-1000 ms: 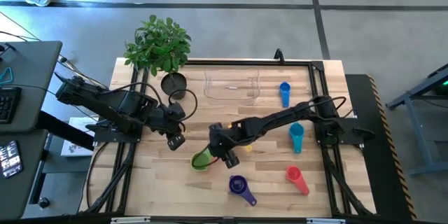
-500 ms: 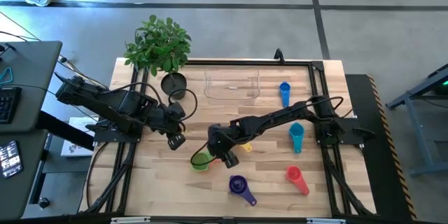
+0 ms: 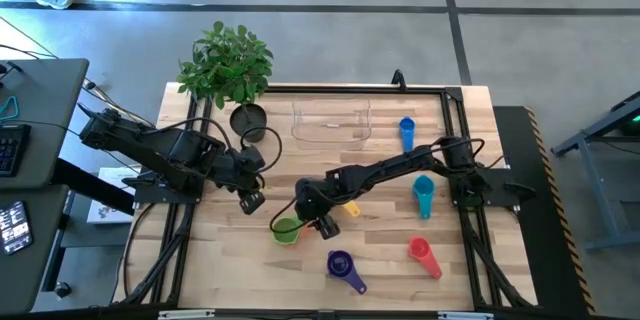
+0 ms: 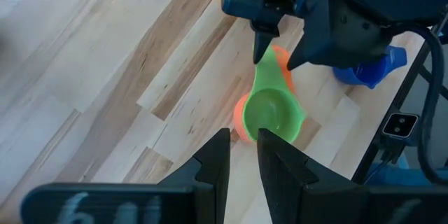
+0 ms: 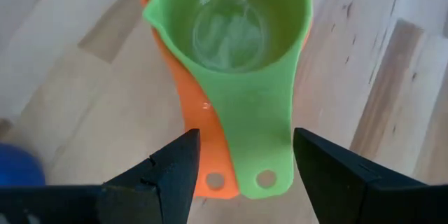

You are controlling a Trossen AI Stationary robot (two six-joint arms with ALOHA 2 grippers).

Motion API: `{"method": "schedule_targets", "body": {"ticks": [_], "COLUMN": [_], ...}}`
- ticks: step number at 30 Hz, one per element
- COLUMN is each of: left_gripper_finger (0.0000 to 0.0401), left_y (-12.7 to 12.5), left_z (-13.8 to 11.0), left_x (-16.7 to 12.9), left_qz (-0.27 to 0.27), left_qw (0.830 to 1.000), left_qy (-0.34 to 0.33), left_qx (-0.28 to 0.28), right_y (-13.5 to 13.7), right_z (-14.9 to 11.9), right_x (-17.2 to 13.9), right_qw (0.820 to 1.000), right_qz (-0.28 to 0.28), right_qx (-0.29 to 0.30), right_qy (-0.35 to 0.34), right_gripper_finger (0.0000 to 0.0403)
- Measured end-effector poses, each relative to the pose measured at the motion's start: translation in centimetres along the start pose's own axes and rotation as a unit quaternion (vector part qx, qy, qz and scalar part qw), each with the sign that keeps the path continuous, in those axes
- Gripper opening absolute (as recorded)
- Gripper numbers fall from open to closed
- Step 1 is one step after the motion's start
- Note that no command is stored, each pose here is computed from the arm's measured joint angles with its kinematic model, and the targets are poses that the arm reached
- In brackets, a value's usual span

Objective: Nest measuring cups in basket
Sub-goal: Stack the green measuring cup on top of the orange measuring cup

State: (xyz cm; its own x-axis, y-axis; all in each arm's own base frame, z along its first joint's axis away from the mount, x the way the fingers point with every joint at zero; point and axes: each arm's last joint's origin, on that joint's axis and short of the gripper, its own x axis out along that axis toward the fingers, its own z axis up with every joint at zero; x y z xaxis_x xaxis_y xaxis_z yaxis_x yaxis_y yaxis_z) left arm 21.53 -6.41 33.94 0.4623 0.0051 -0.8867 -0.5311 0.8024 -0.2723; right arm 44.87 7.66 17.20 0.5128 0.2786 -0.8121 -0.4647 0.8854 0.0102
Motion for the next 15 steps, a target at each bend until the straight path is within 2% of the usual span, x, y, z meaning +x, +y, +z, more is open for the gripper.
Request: {"method": "schedule_targets", "body": {"ticks": [8, 15], "left_gripper_finger": [0.0062, 0.0062], "left_y": [-0.01, -0.16], "left_z": [0.01, -0.19], "left_x": [0.00, -0.02], "left_qz": [0.000, -0.003], "left_qw": [1.000, 1.000], "left_qy": [0.000, 0.003], "left_qx": [-0.001, -0.027], "right_y": [0.09, 0.23], "right_z": [-0.30, -0.40], "right_x": [0.25, -0.20], "right_qw": [1.000, 0.998], "right_qz": [0.014, 0.013], "right_qx": [0.019, 0.048], "right_qy": [0.010, 0.023], "right_gripper_finger": [0.0220, 0.0220]}}
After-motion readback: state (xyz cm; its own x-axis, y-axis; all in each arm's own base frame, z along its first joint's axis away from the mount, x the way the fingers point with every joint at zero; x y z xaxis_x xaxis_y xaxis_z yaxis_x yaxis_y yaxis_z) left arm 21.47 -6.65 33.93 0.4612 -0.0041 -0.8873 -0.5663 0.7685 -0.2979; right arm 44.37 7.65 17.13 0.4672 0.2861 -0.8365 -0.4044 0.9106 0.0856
